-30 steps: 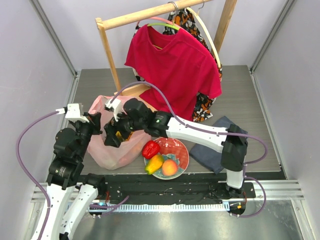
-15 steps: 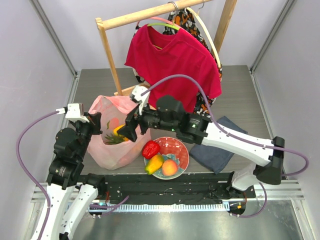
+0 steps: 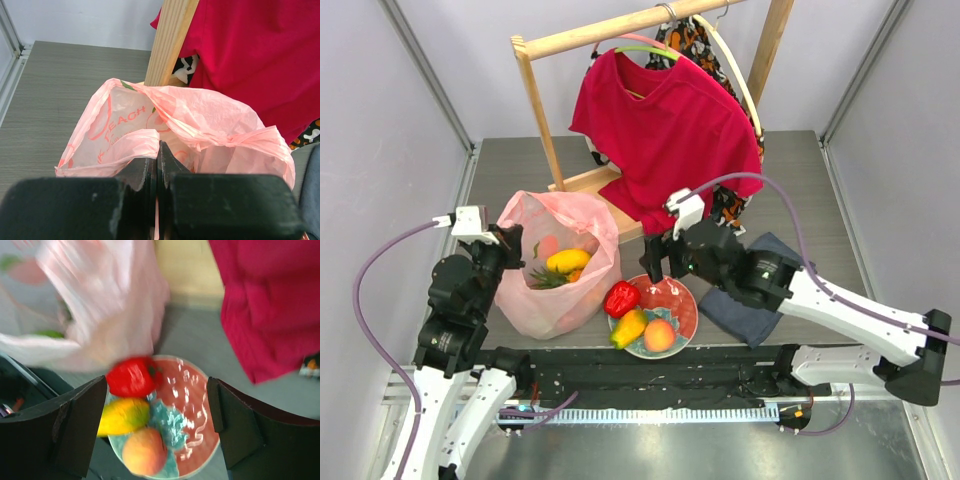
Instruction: Place the fruits into the plastic bag
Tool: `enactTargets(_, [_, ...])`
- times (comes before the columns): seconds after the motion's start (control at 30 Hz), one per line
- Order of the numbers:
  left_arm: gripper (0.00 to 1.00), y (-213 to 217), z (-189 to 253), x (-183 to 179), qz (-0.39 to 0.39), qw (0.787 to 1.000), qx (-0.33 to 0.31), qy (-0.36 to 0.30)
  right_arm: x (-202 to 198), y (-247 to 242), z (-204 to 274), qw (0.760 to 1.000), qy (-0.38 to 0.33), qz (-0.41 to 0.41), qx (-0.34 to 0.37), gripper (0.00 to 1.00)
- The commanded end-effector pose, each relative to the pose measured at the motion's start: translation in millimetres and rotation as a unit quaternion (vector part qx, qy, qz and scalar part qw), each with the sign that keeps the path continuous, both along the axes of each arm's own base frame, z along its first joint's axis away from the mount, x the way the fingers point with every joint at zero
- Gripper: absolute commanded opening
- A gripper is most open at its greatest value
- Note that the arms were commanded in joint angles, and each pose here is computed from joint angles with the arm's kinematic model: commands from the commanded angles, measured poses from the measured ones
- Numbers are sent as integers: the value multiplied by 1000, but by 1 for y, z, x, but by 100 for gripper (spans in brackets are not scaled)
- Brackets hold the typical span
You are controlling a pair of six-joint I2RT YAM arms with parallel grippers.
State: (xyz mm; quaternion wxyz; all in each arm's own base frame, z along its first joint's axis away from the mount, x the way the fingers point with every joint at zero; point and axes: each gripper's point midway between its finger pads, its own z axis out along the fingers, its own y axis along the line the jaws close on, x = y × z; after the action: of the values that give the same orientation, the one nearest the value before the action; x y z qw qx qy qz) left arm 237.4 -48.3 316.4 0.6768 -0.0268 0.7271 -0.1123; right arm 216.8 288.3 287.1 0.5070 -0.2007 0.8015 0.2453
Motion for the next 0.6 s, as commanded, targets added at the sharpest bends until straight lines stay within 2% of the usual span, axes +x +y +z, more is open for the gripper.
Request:
enactTargets(0.0, [0, 0, 8, 3, 3, 1000, -2, -15, -25, -2, -79, 994, 100, 0, -50, 88])
enactTargets(0.13, [0, 0, 7, 4, 3, 1000, -1, -13, -51, 5, -104, 992, 115, 4, -54, 88])
enactTargets(0.33, [0, 1, 7, 3, 5, 1000, -1, -14, -80, 10, -128, 987, 115, -3, -109, 89])
enactTargets(0.57, [0, 1, 8, 4, 4, 1000, -2, -15, -93, 4, -153, 980, 114, -22, -163, 89])
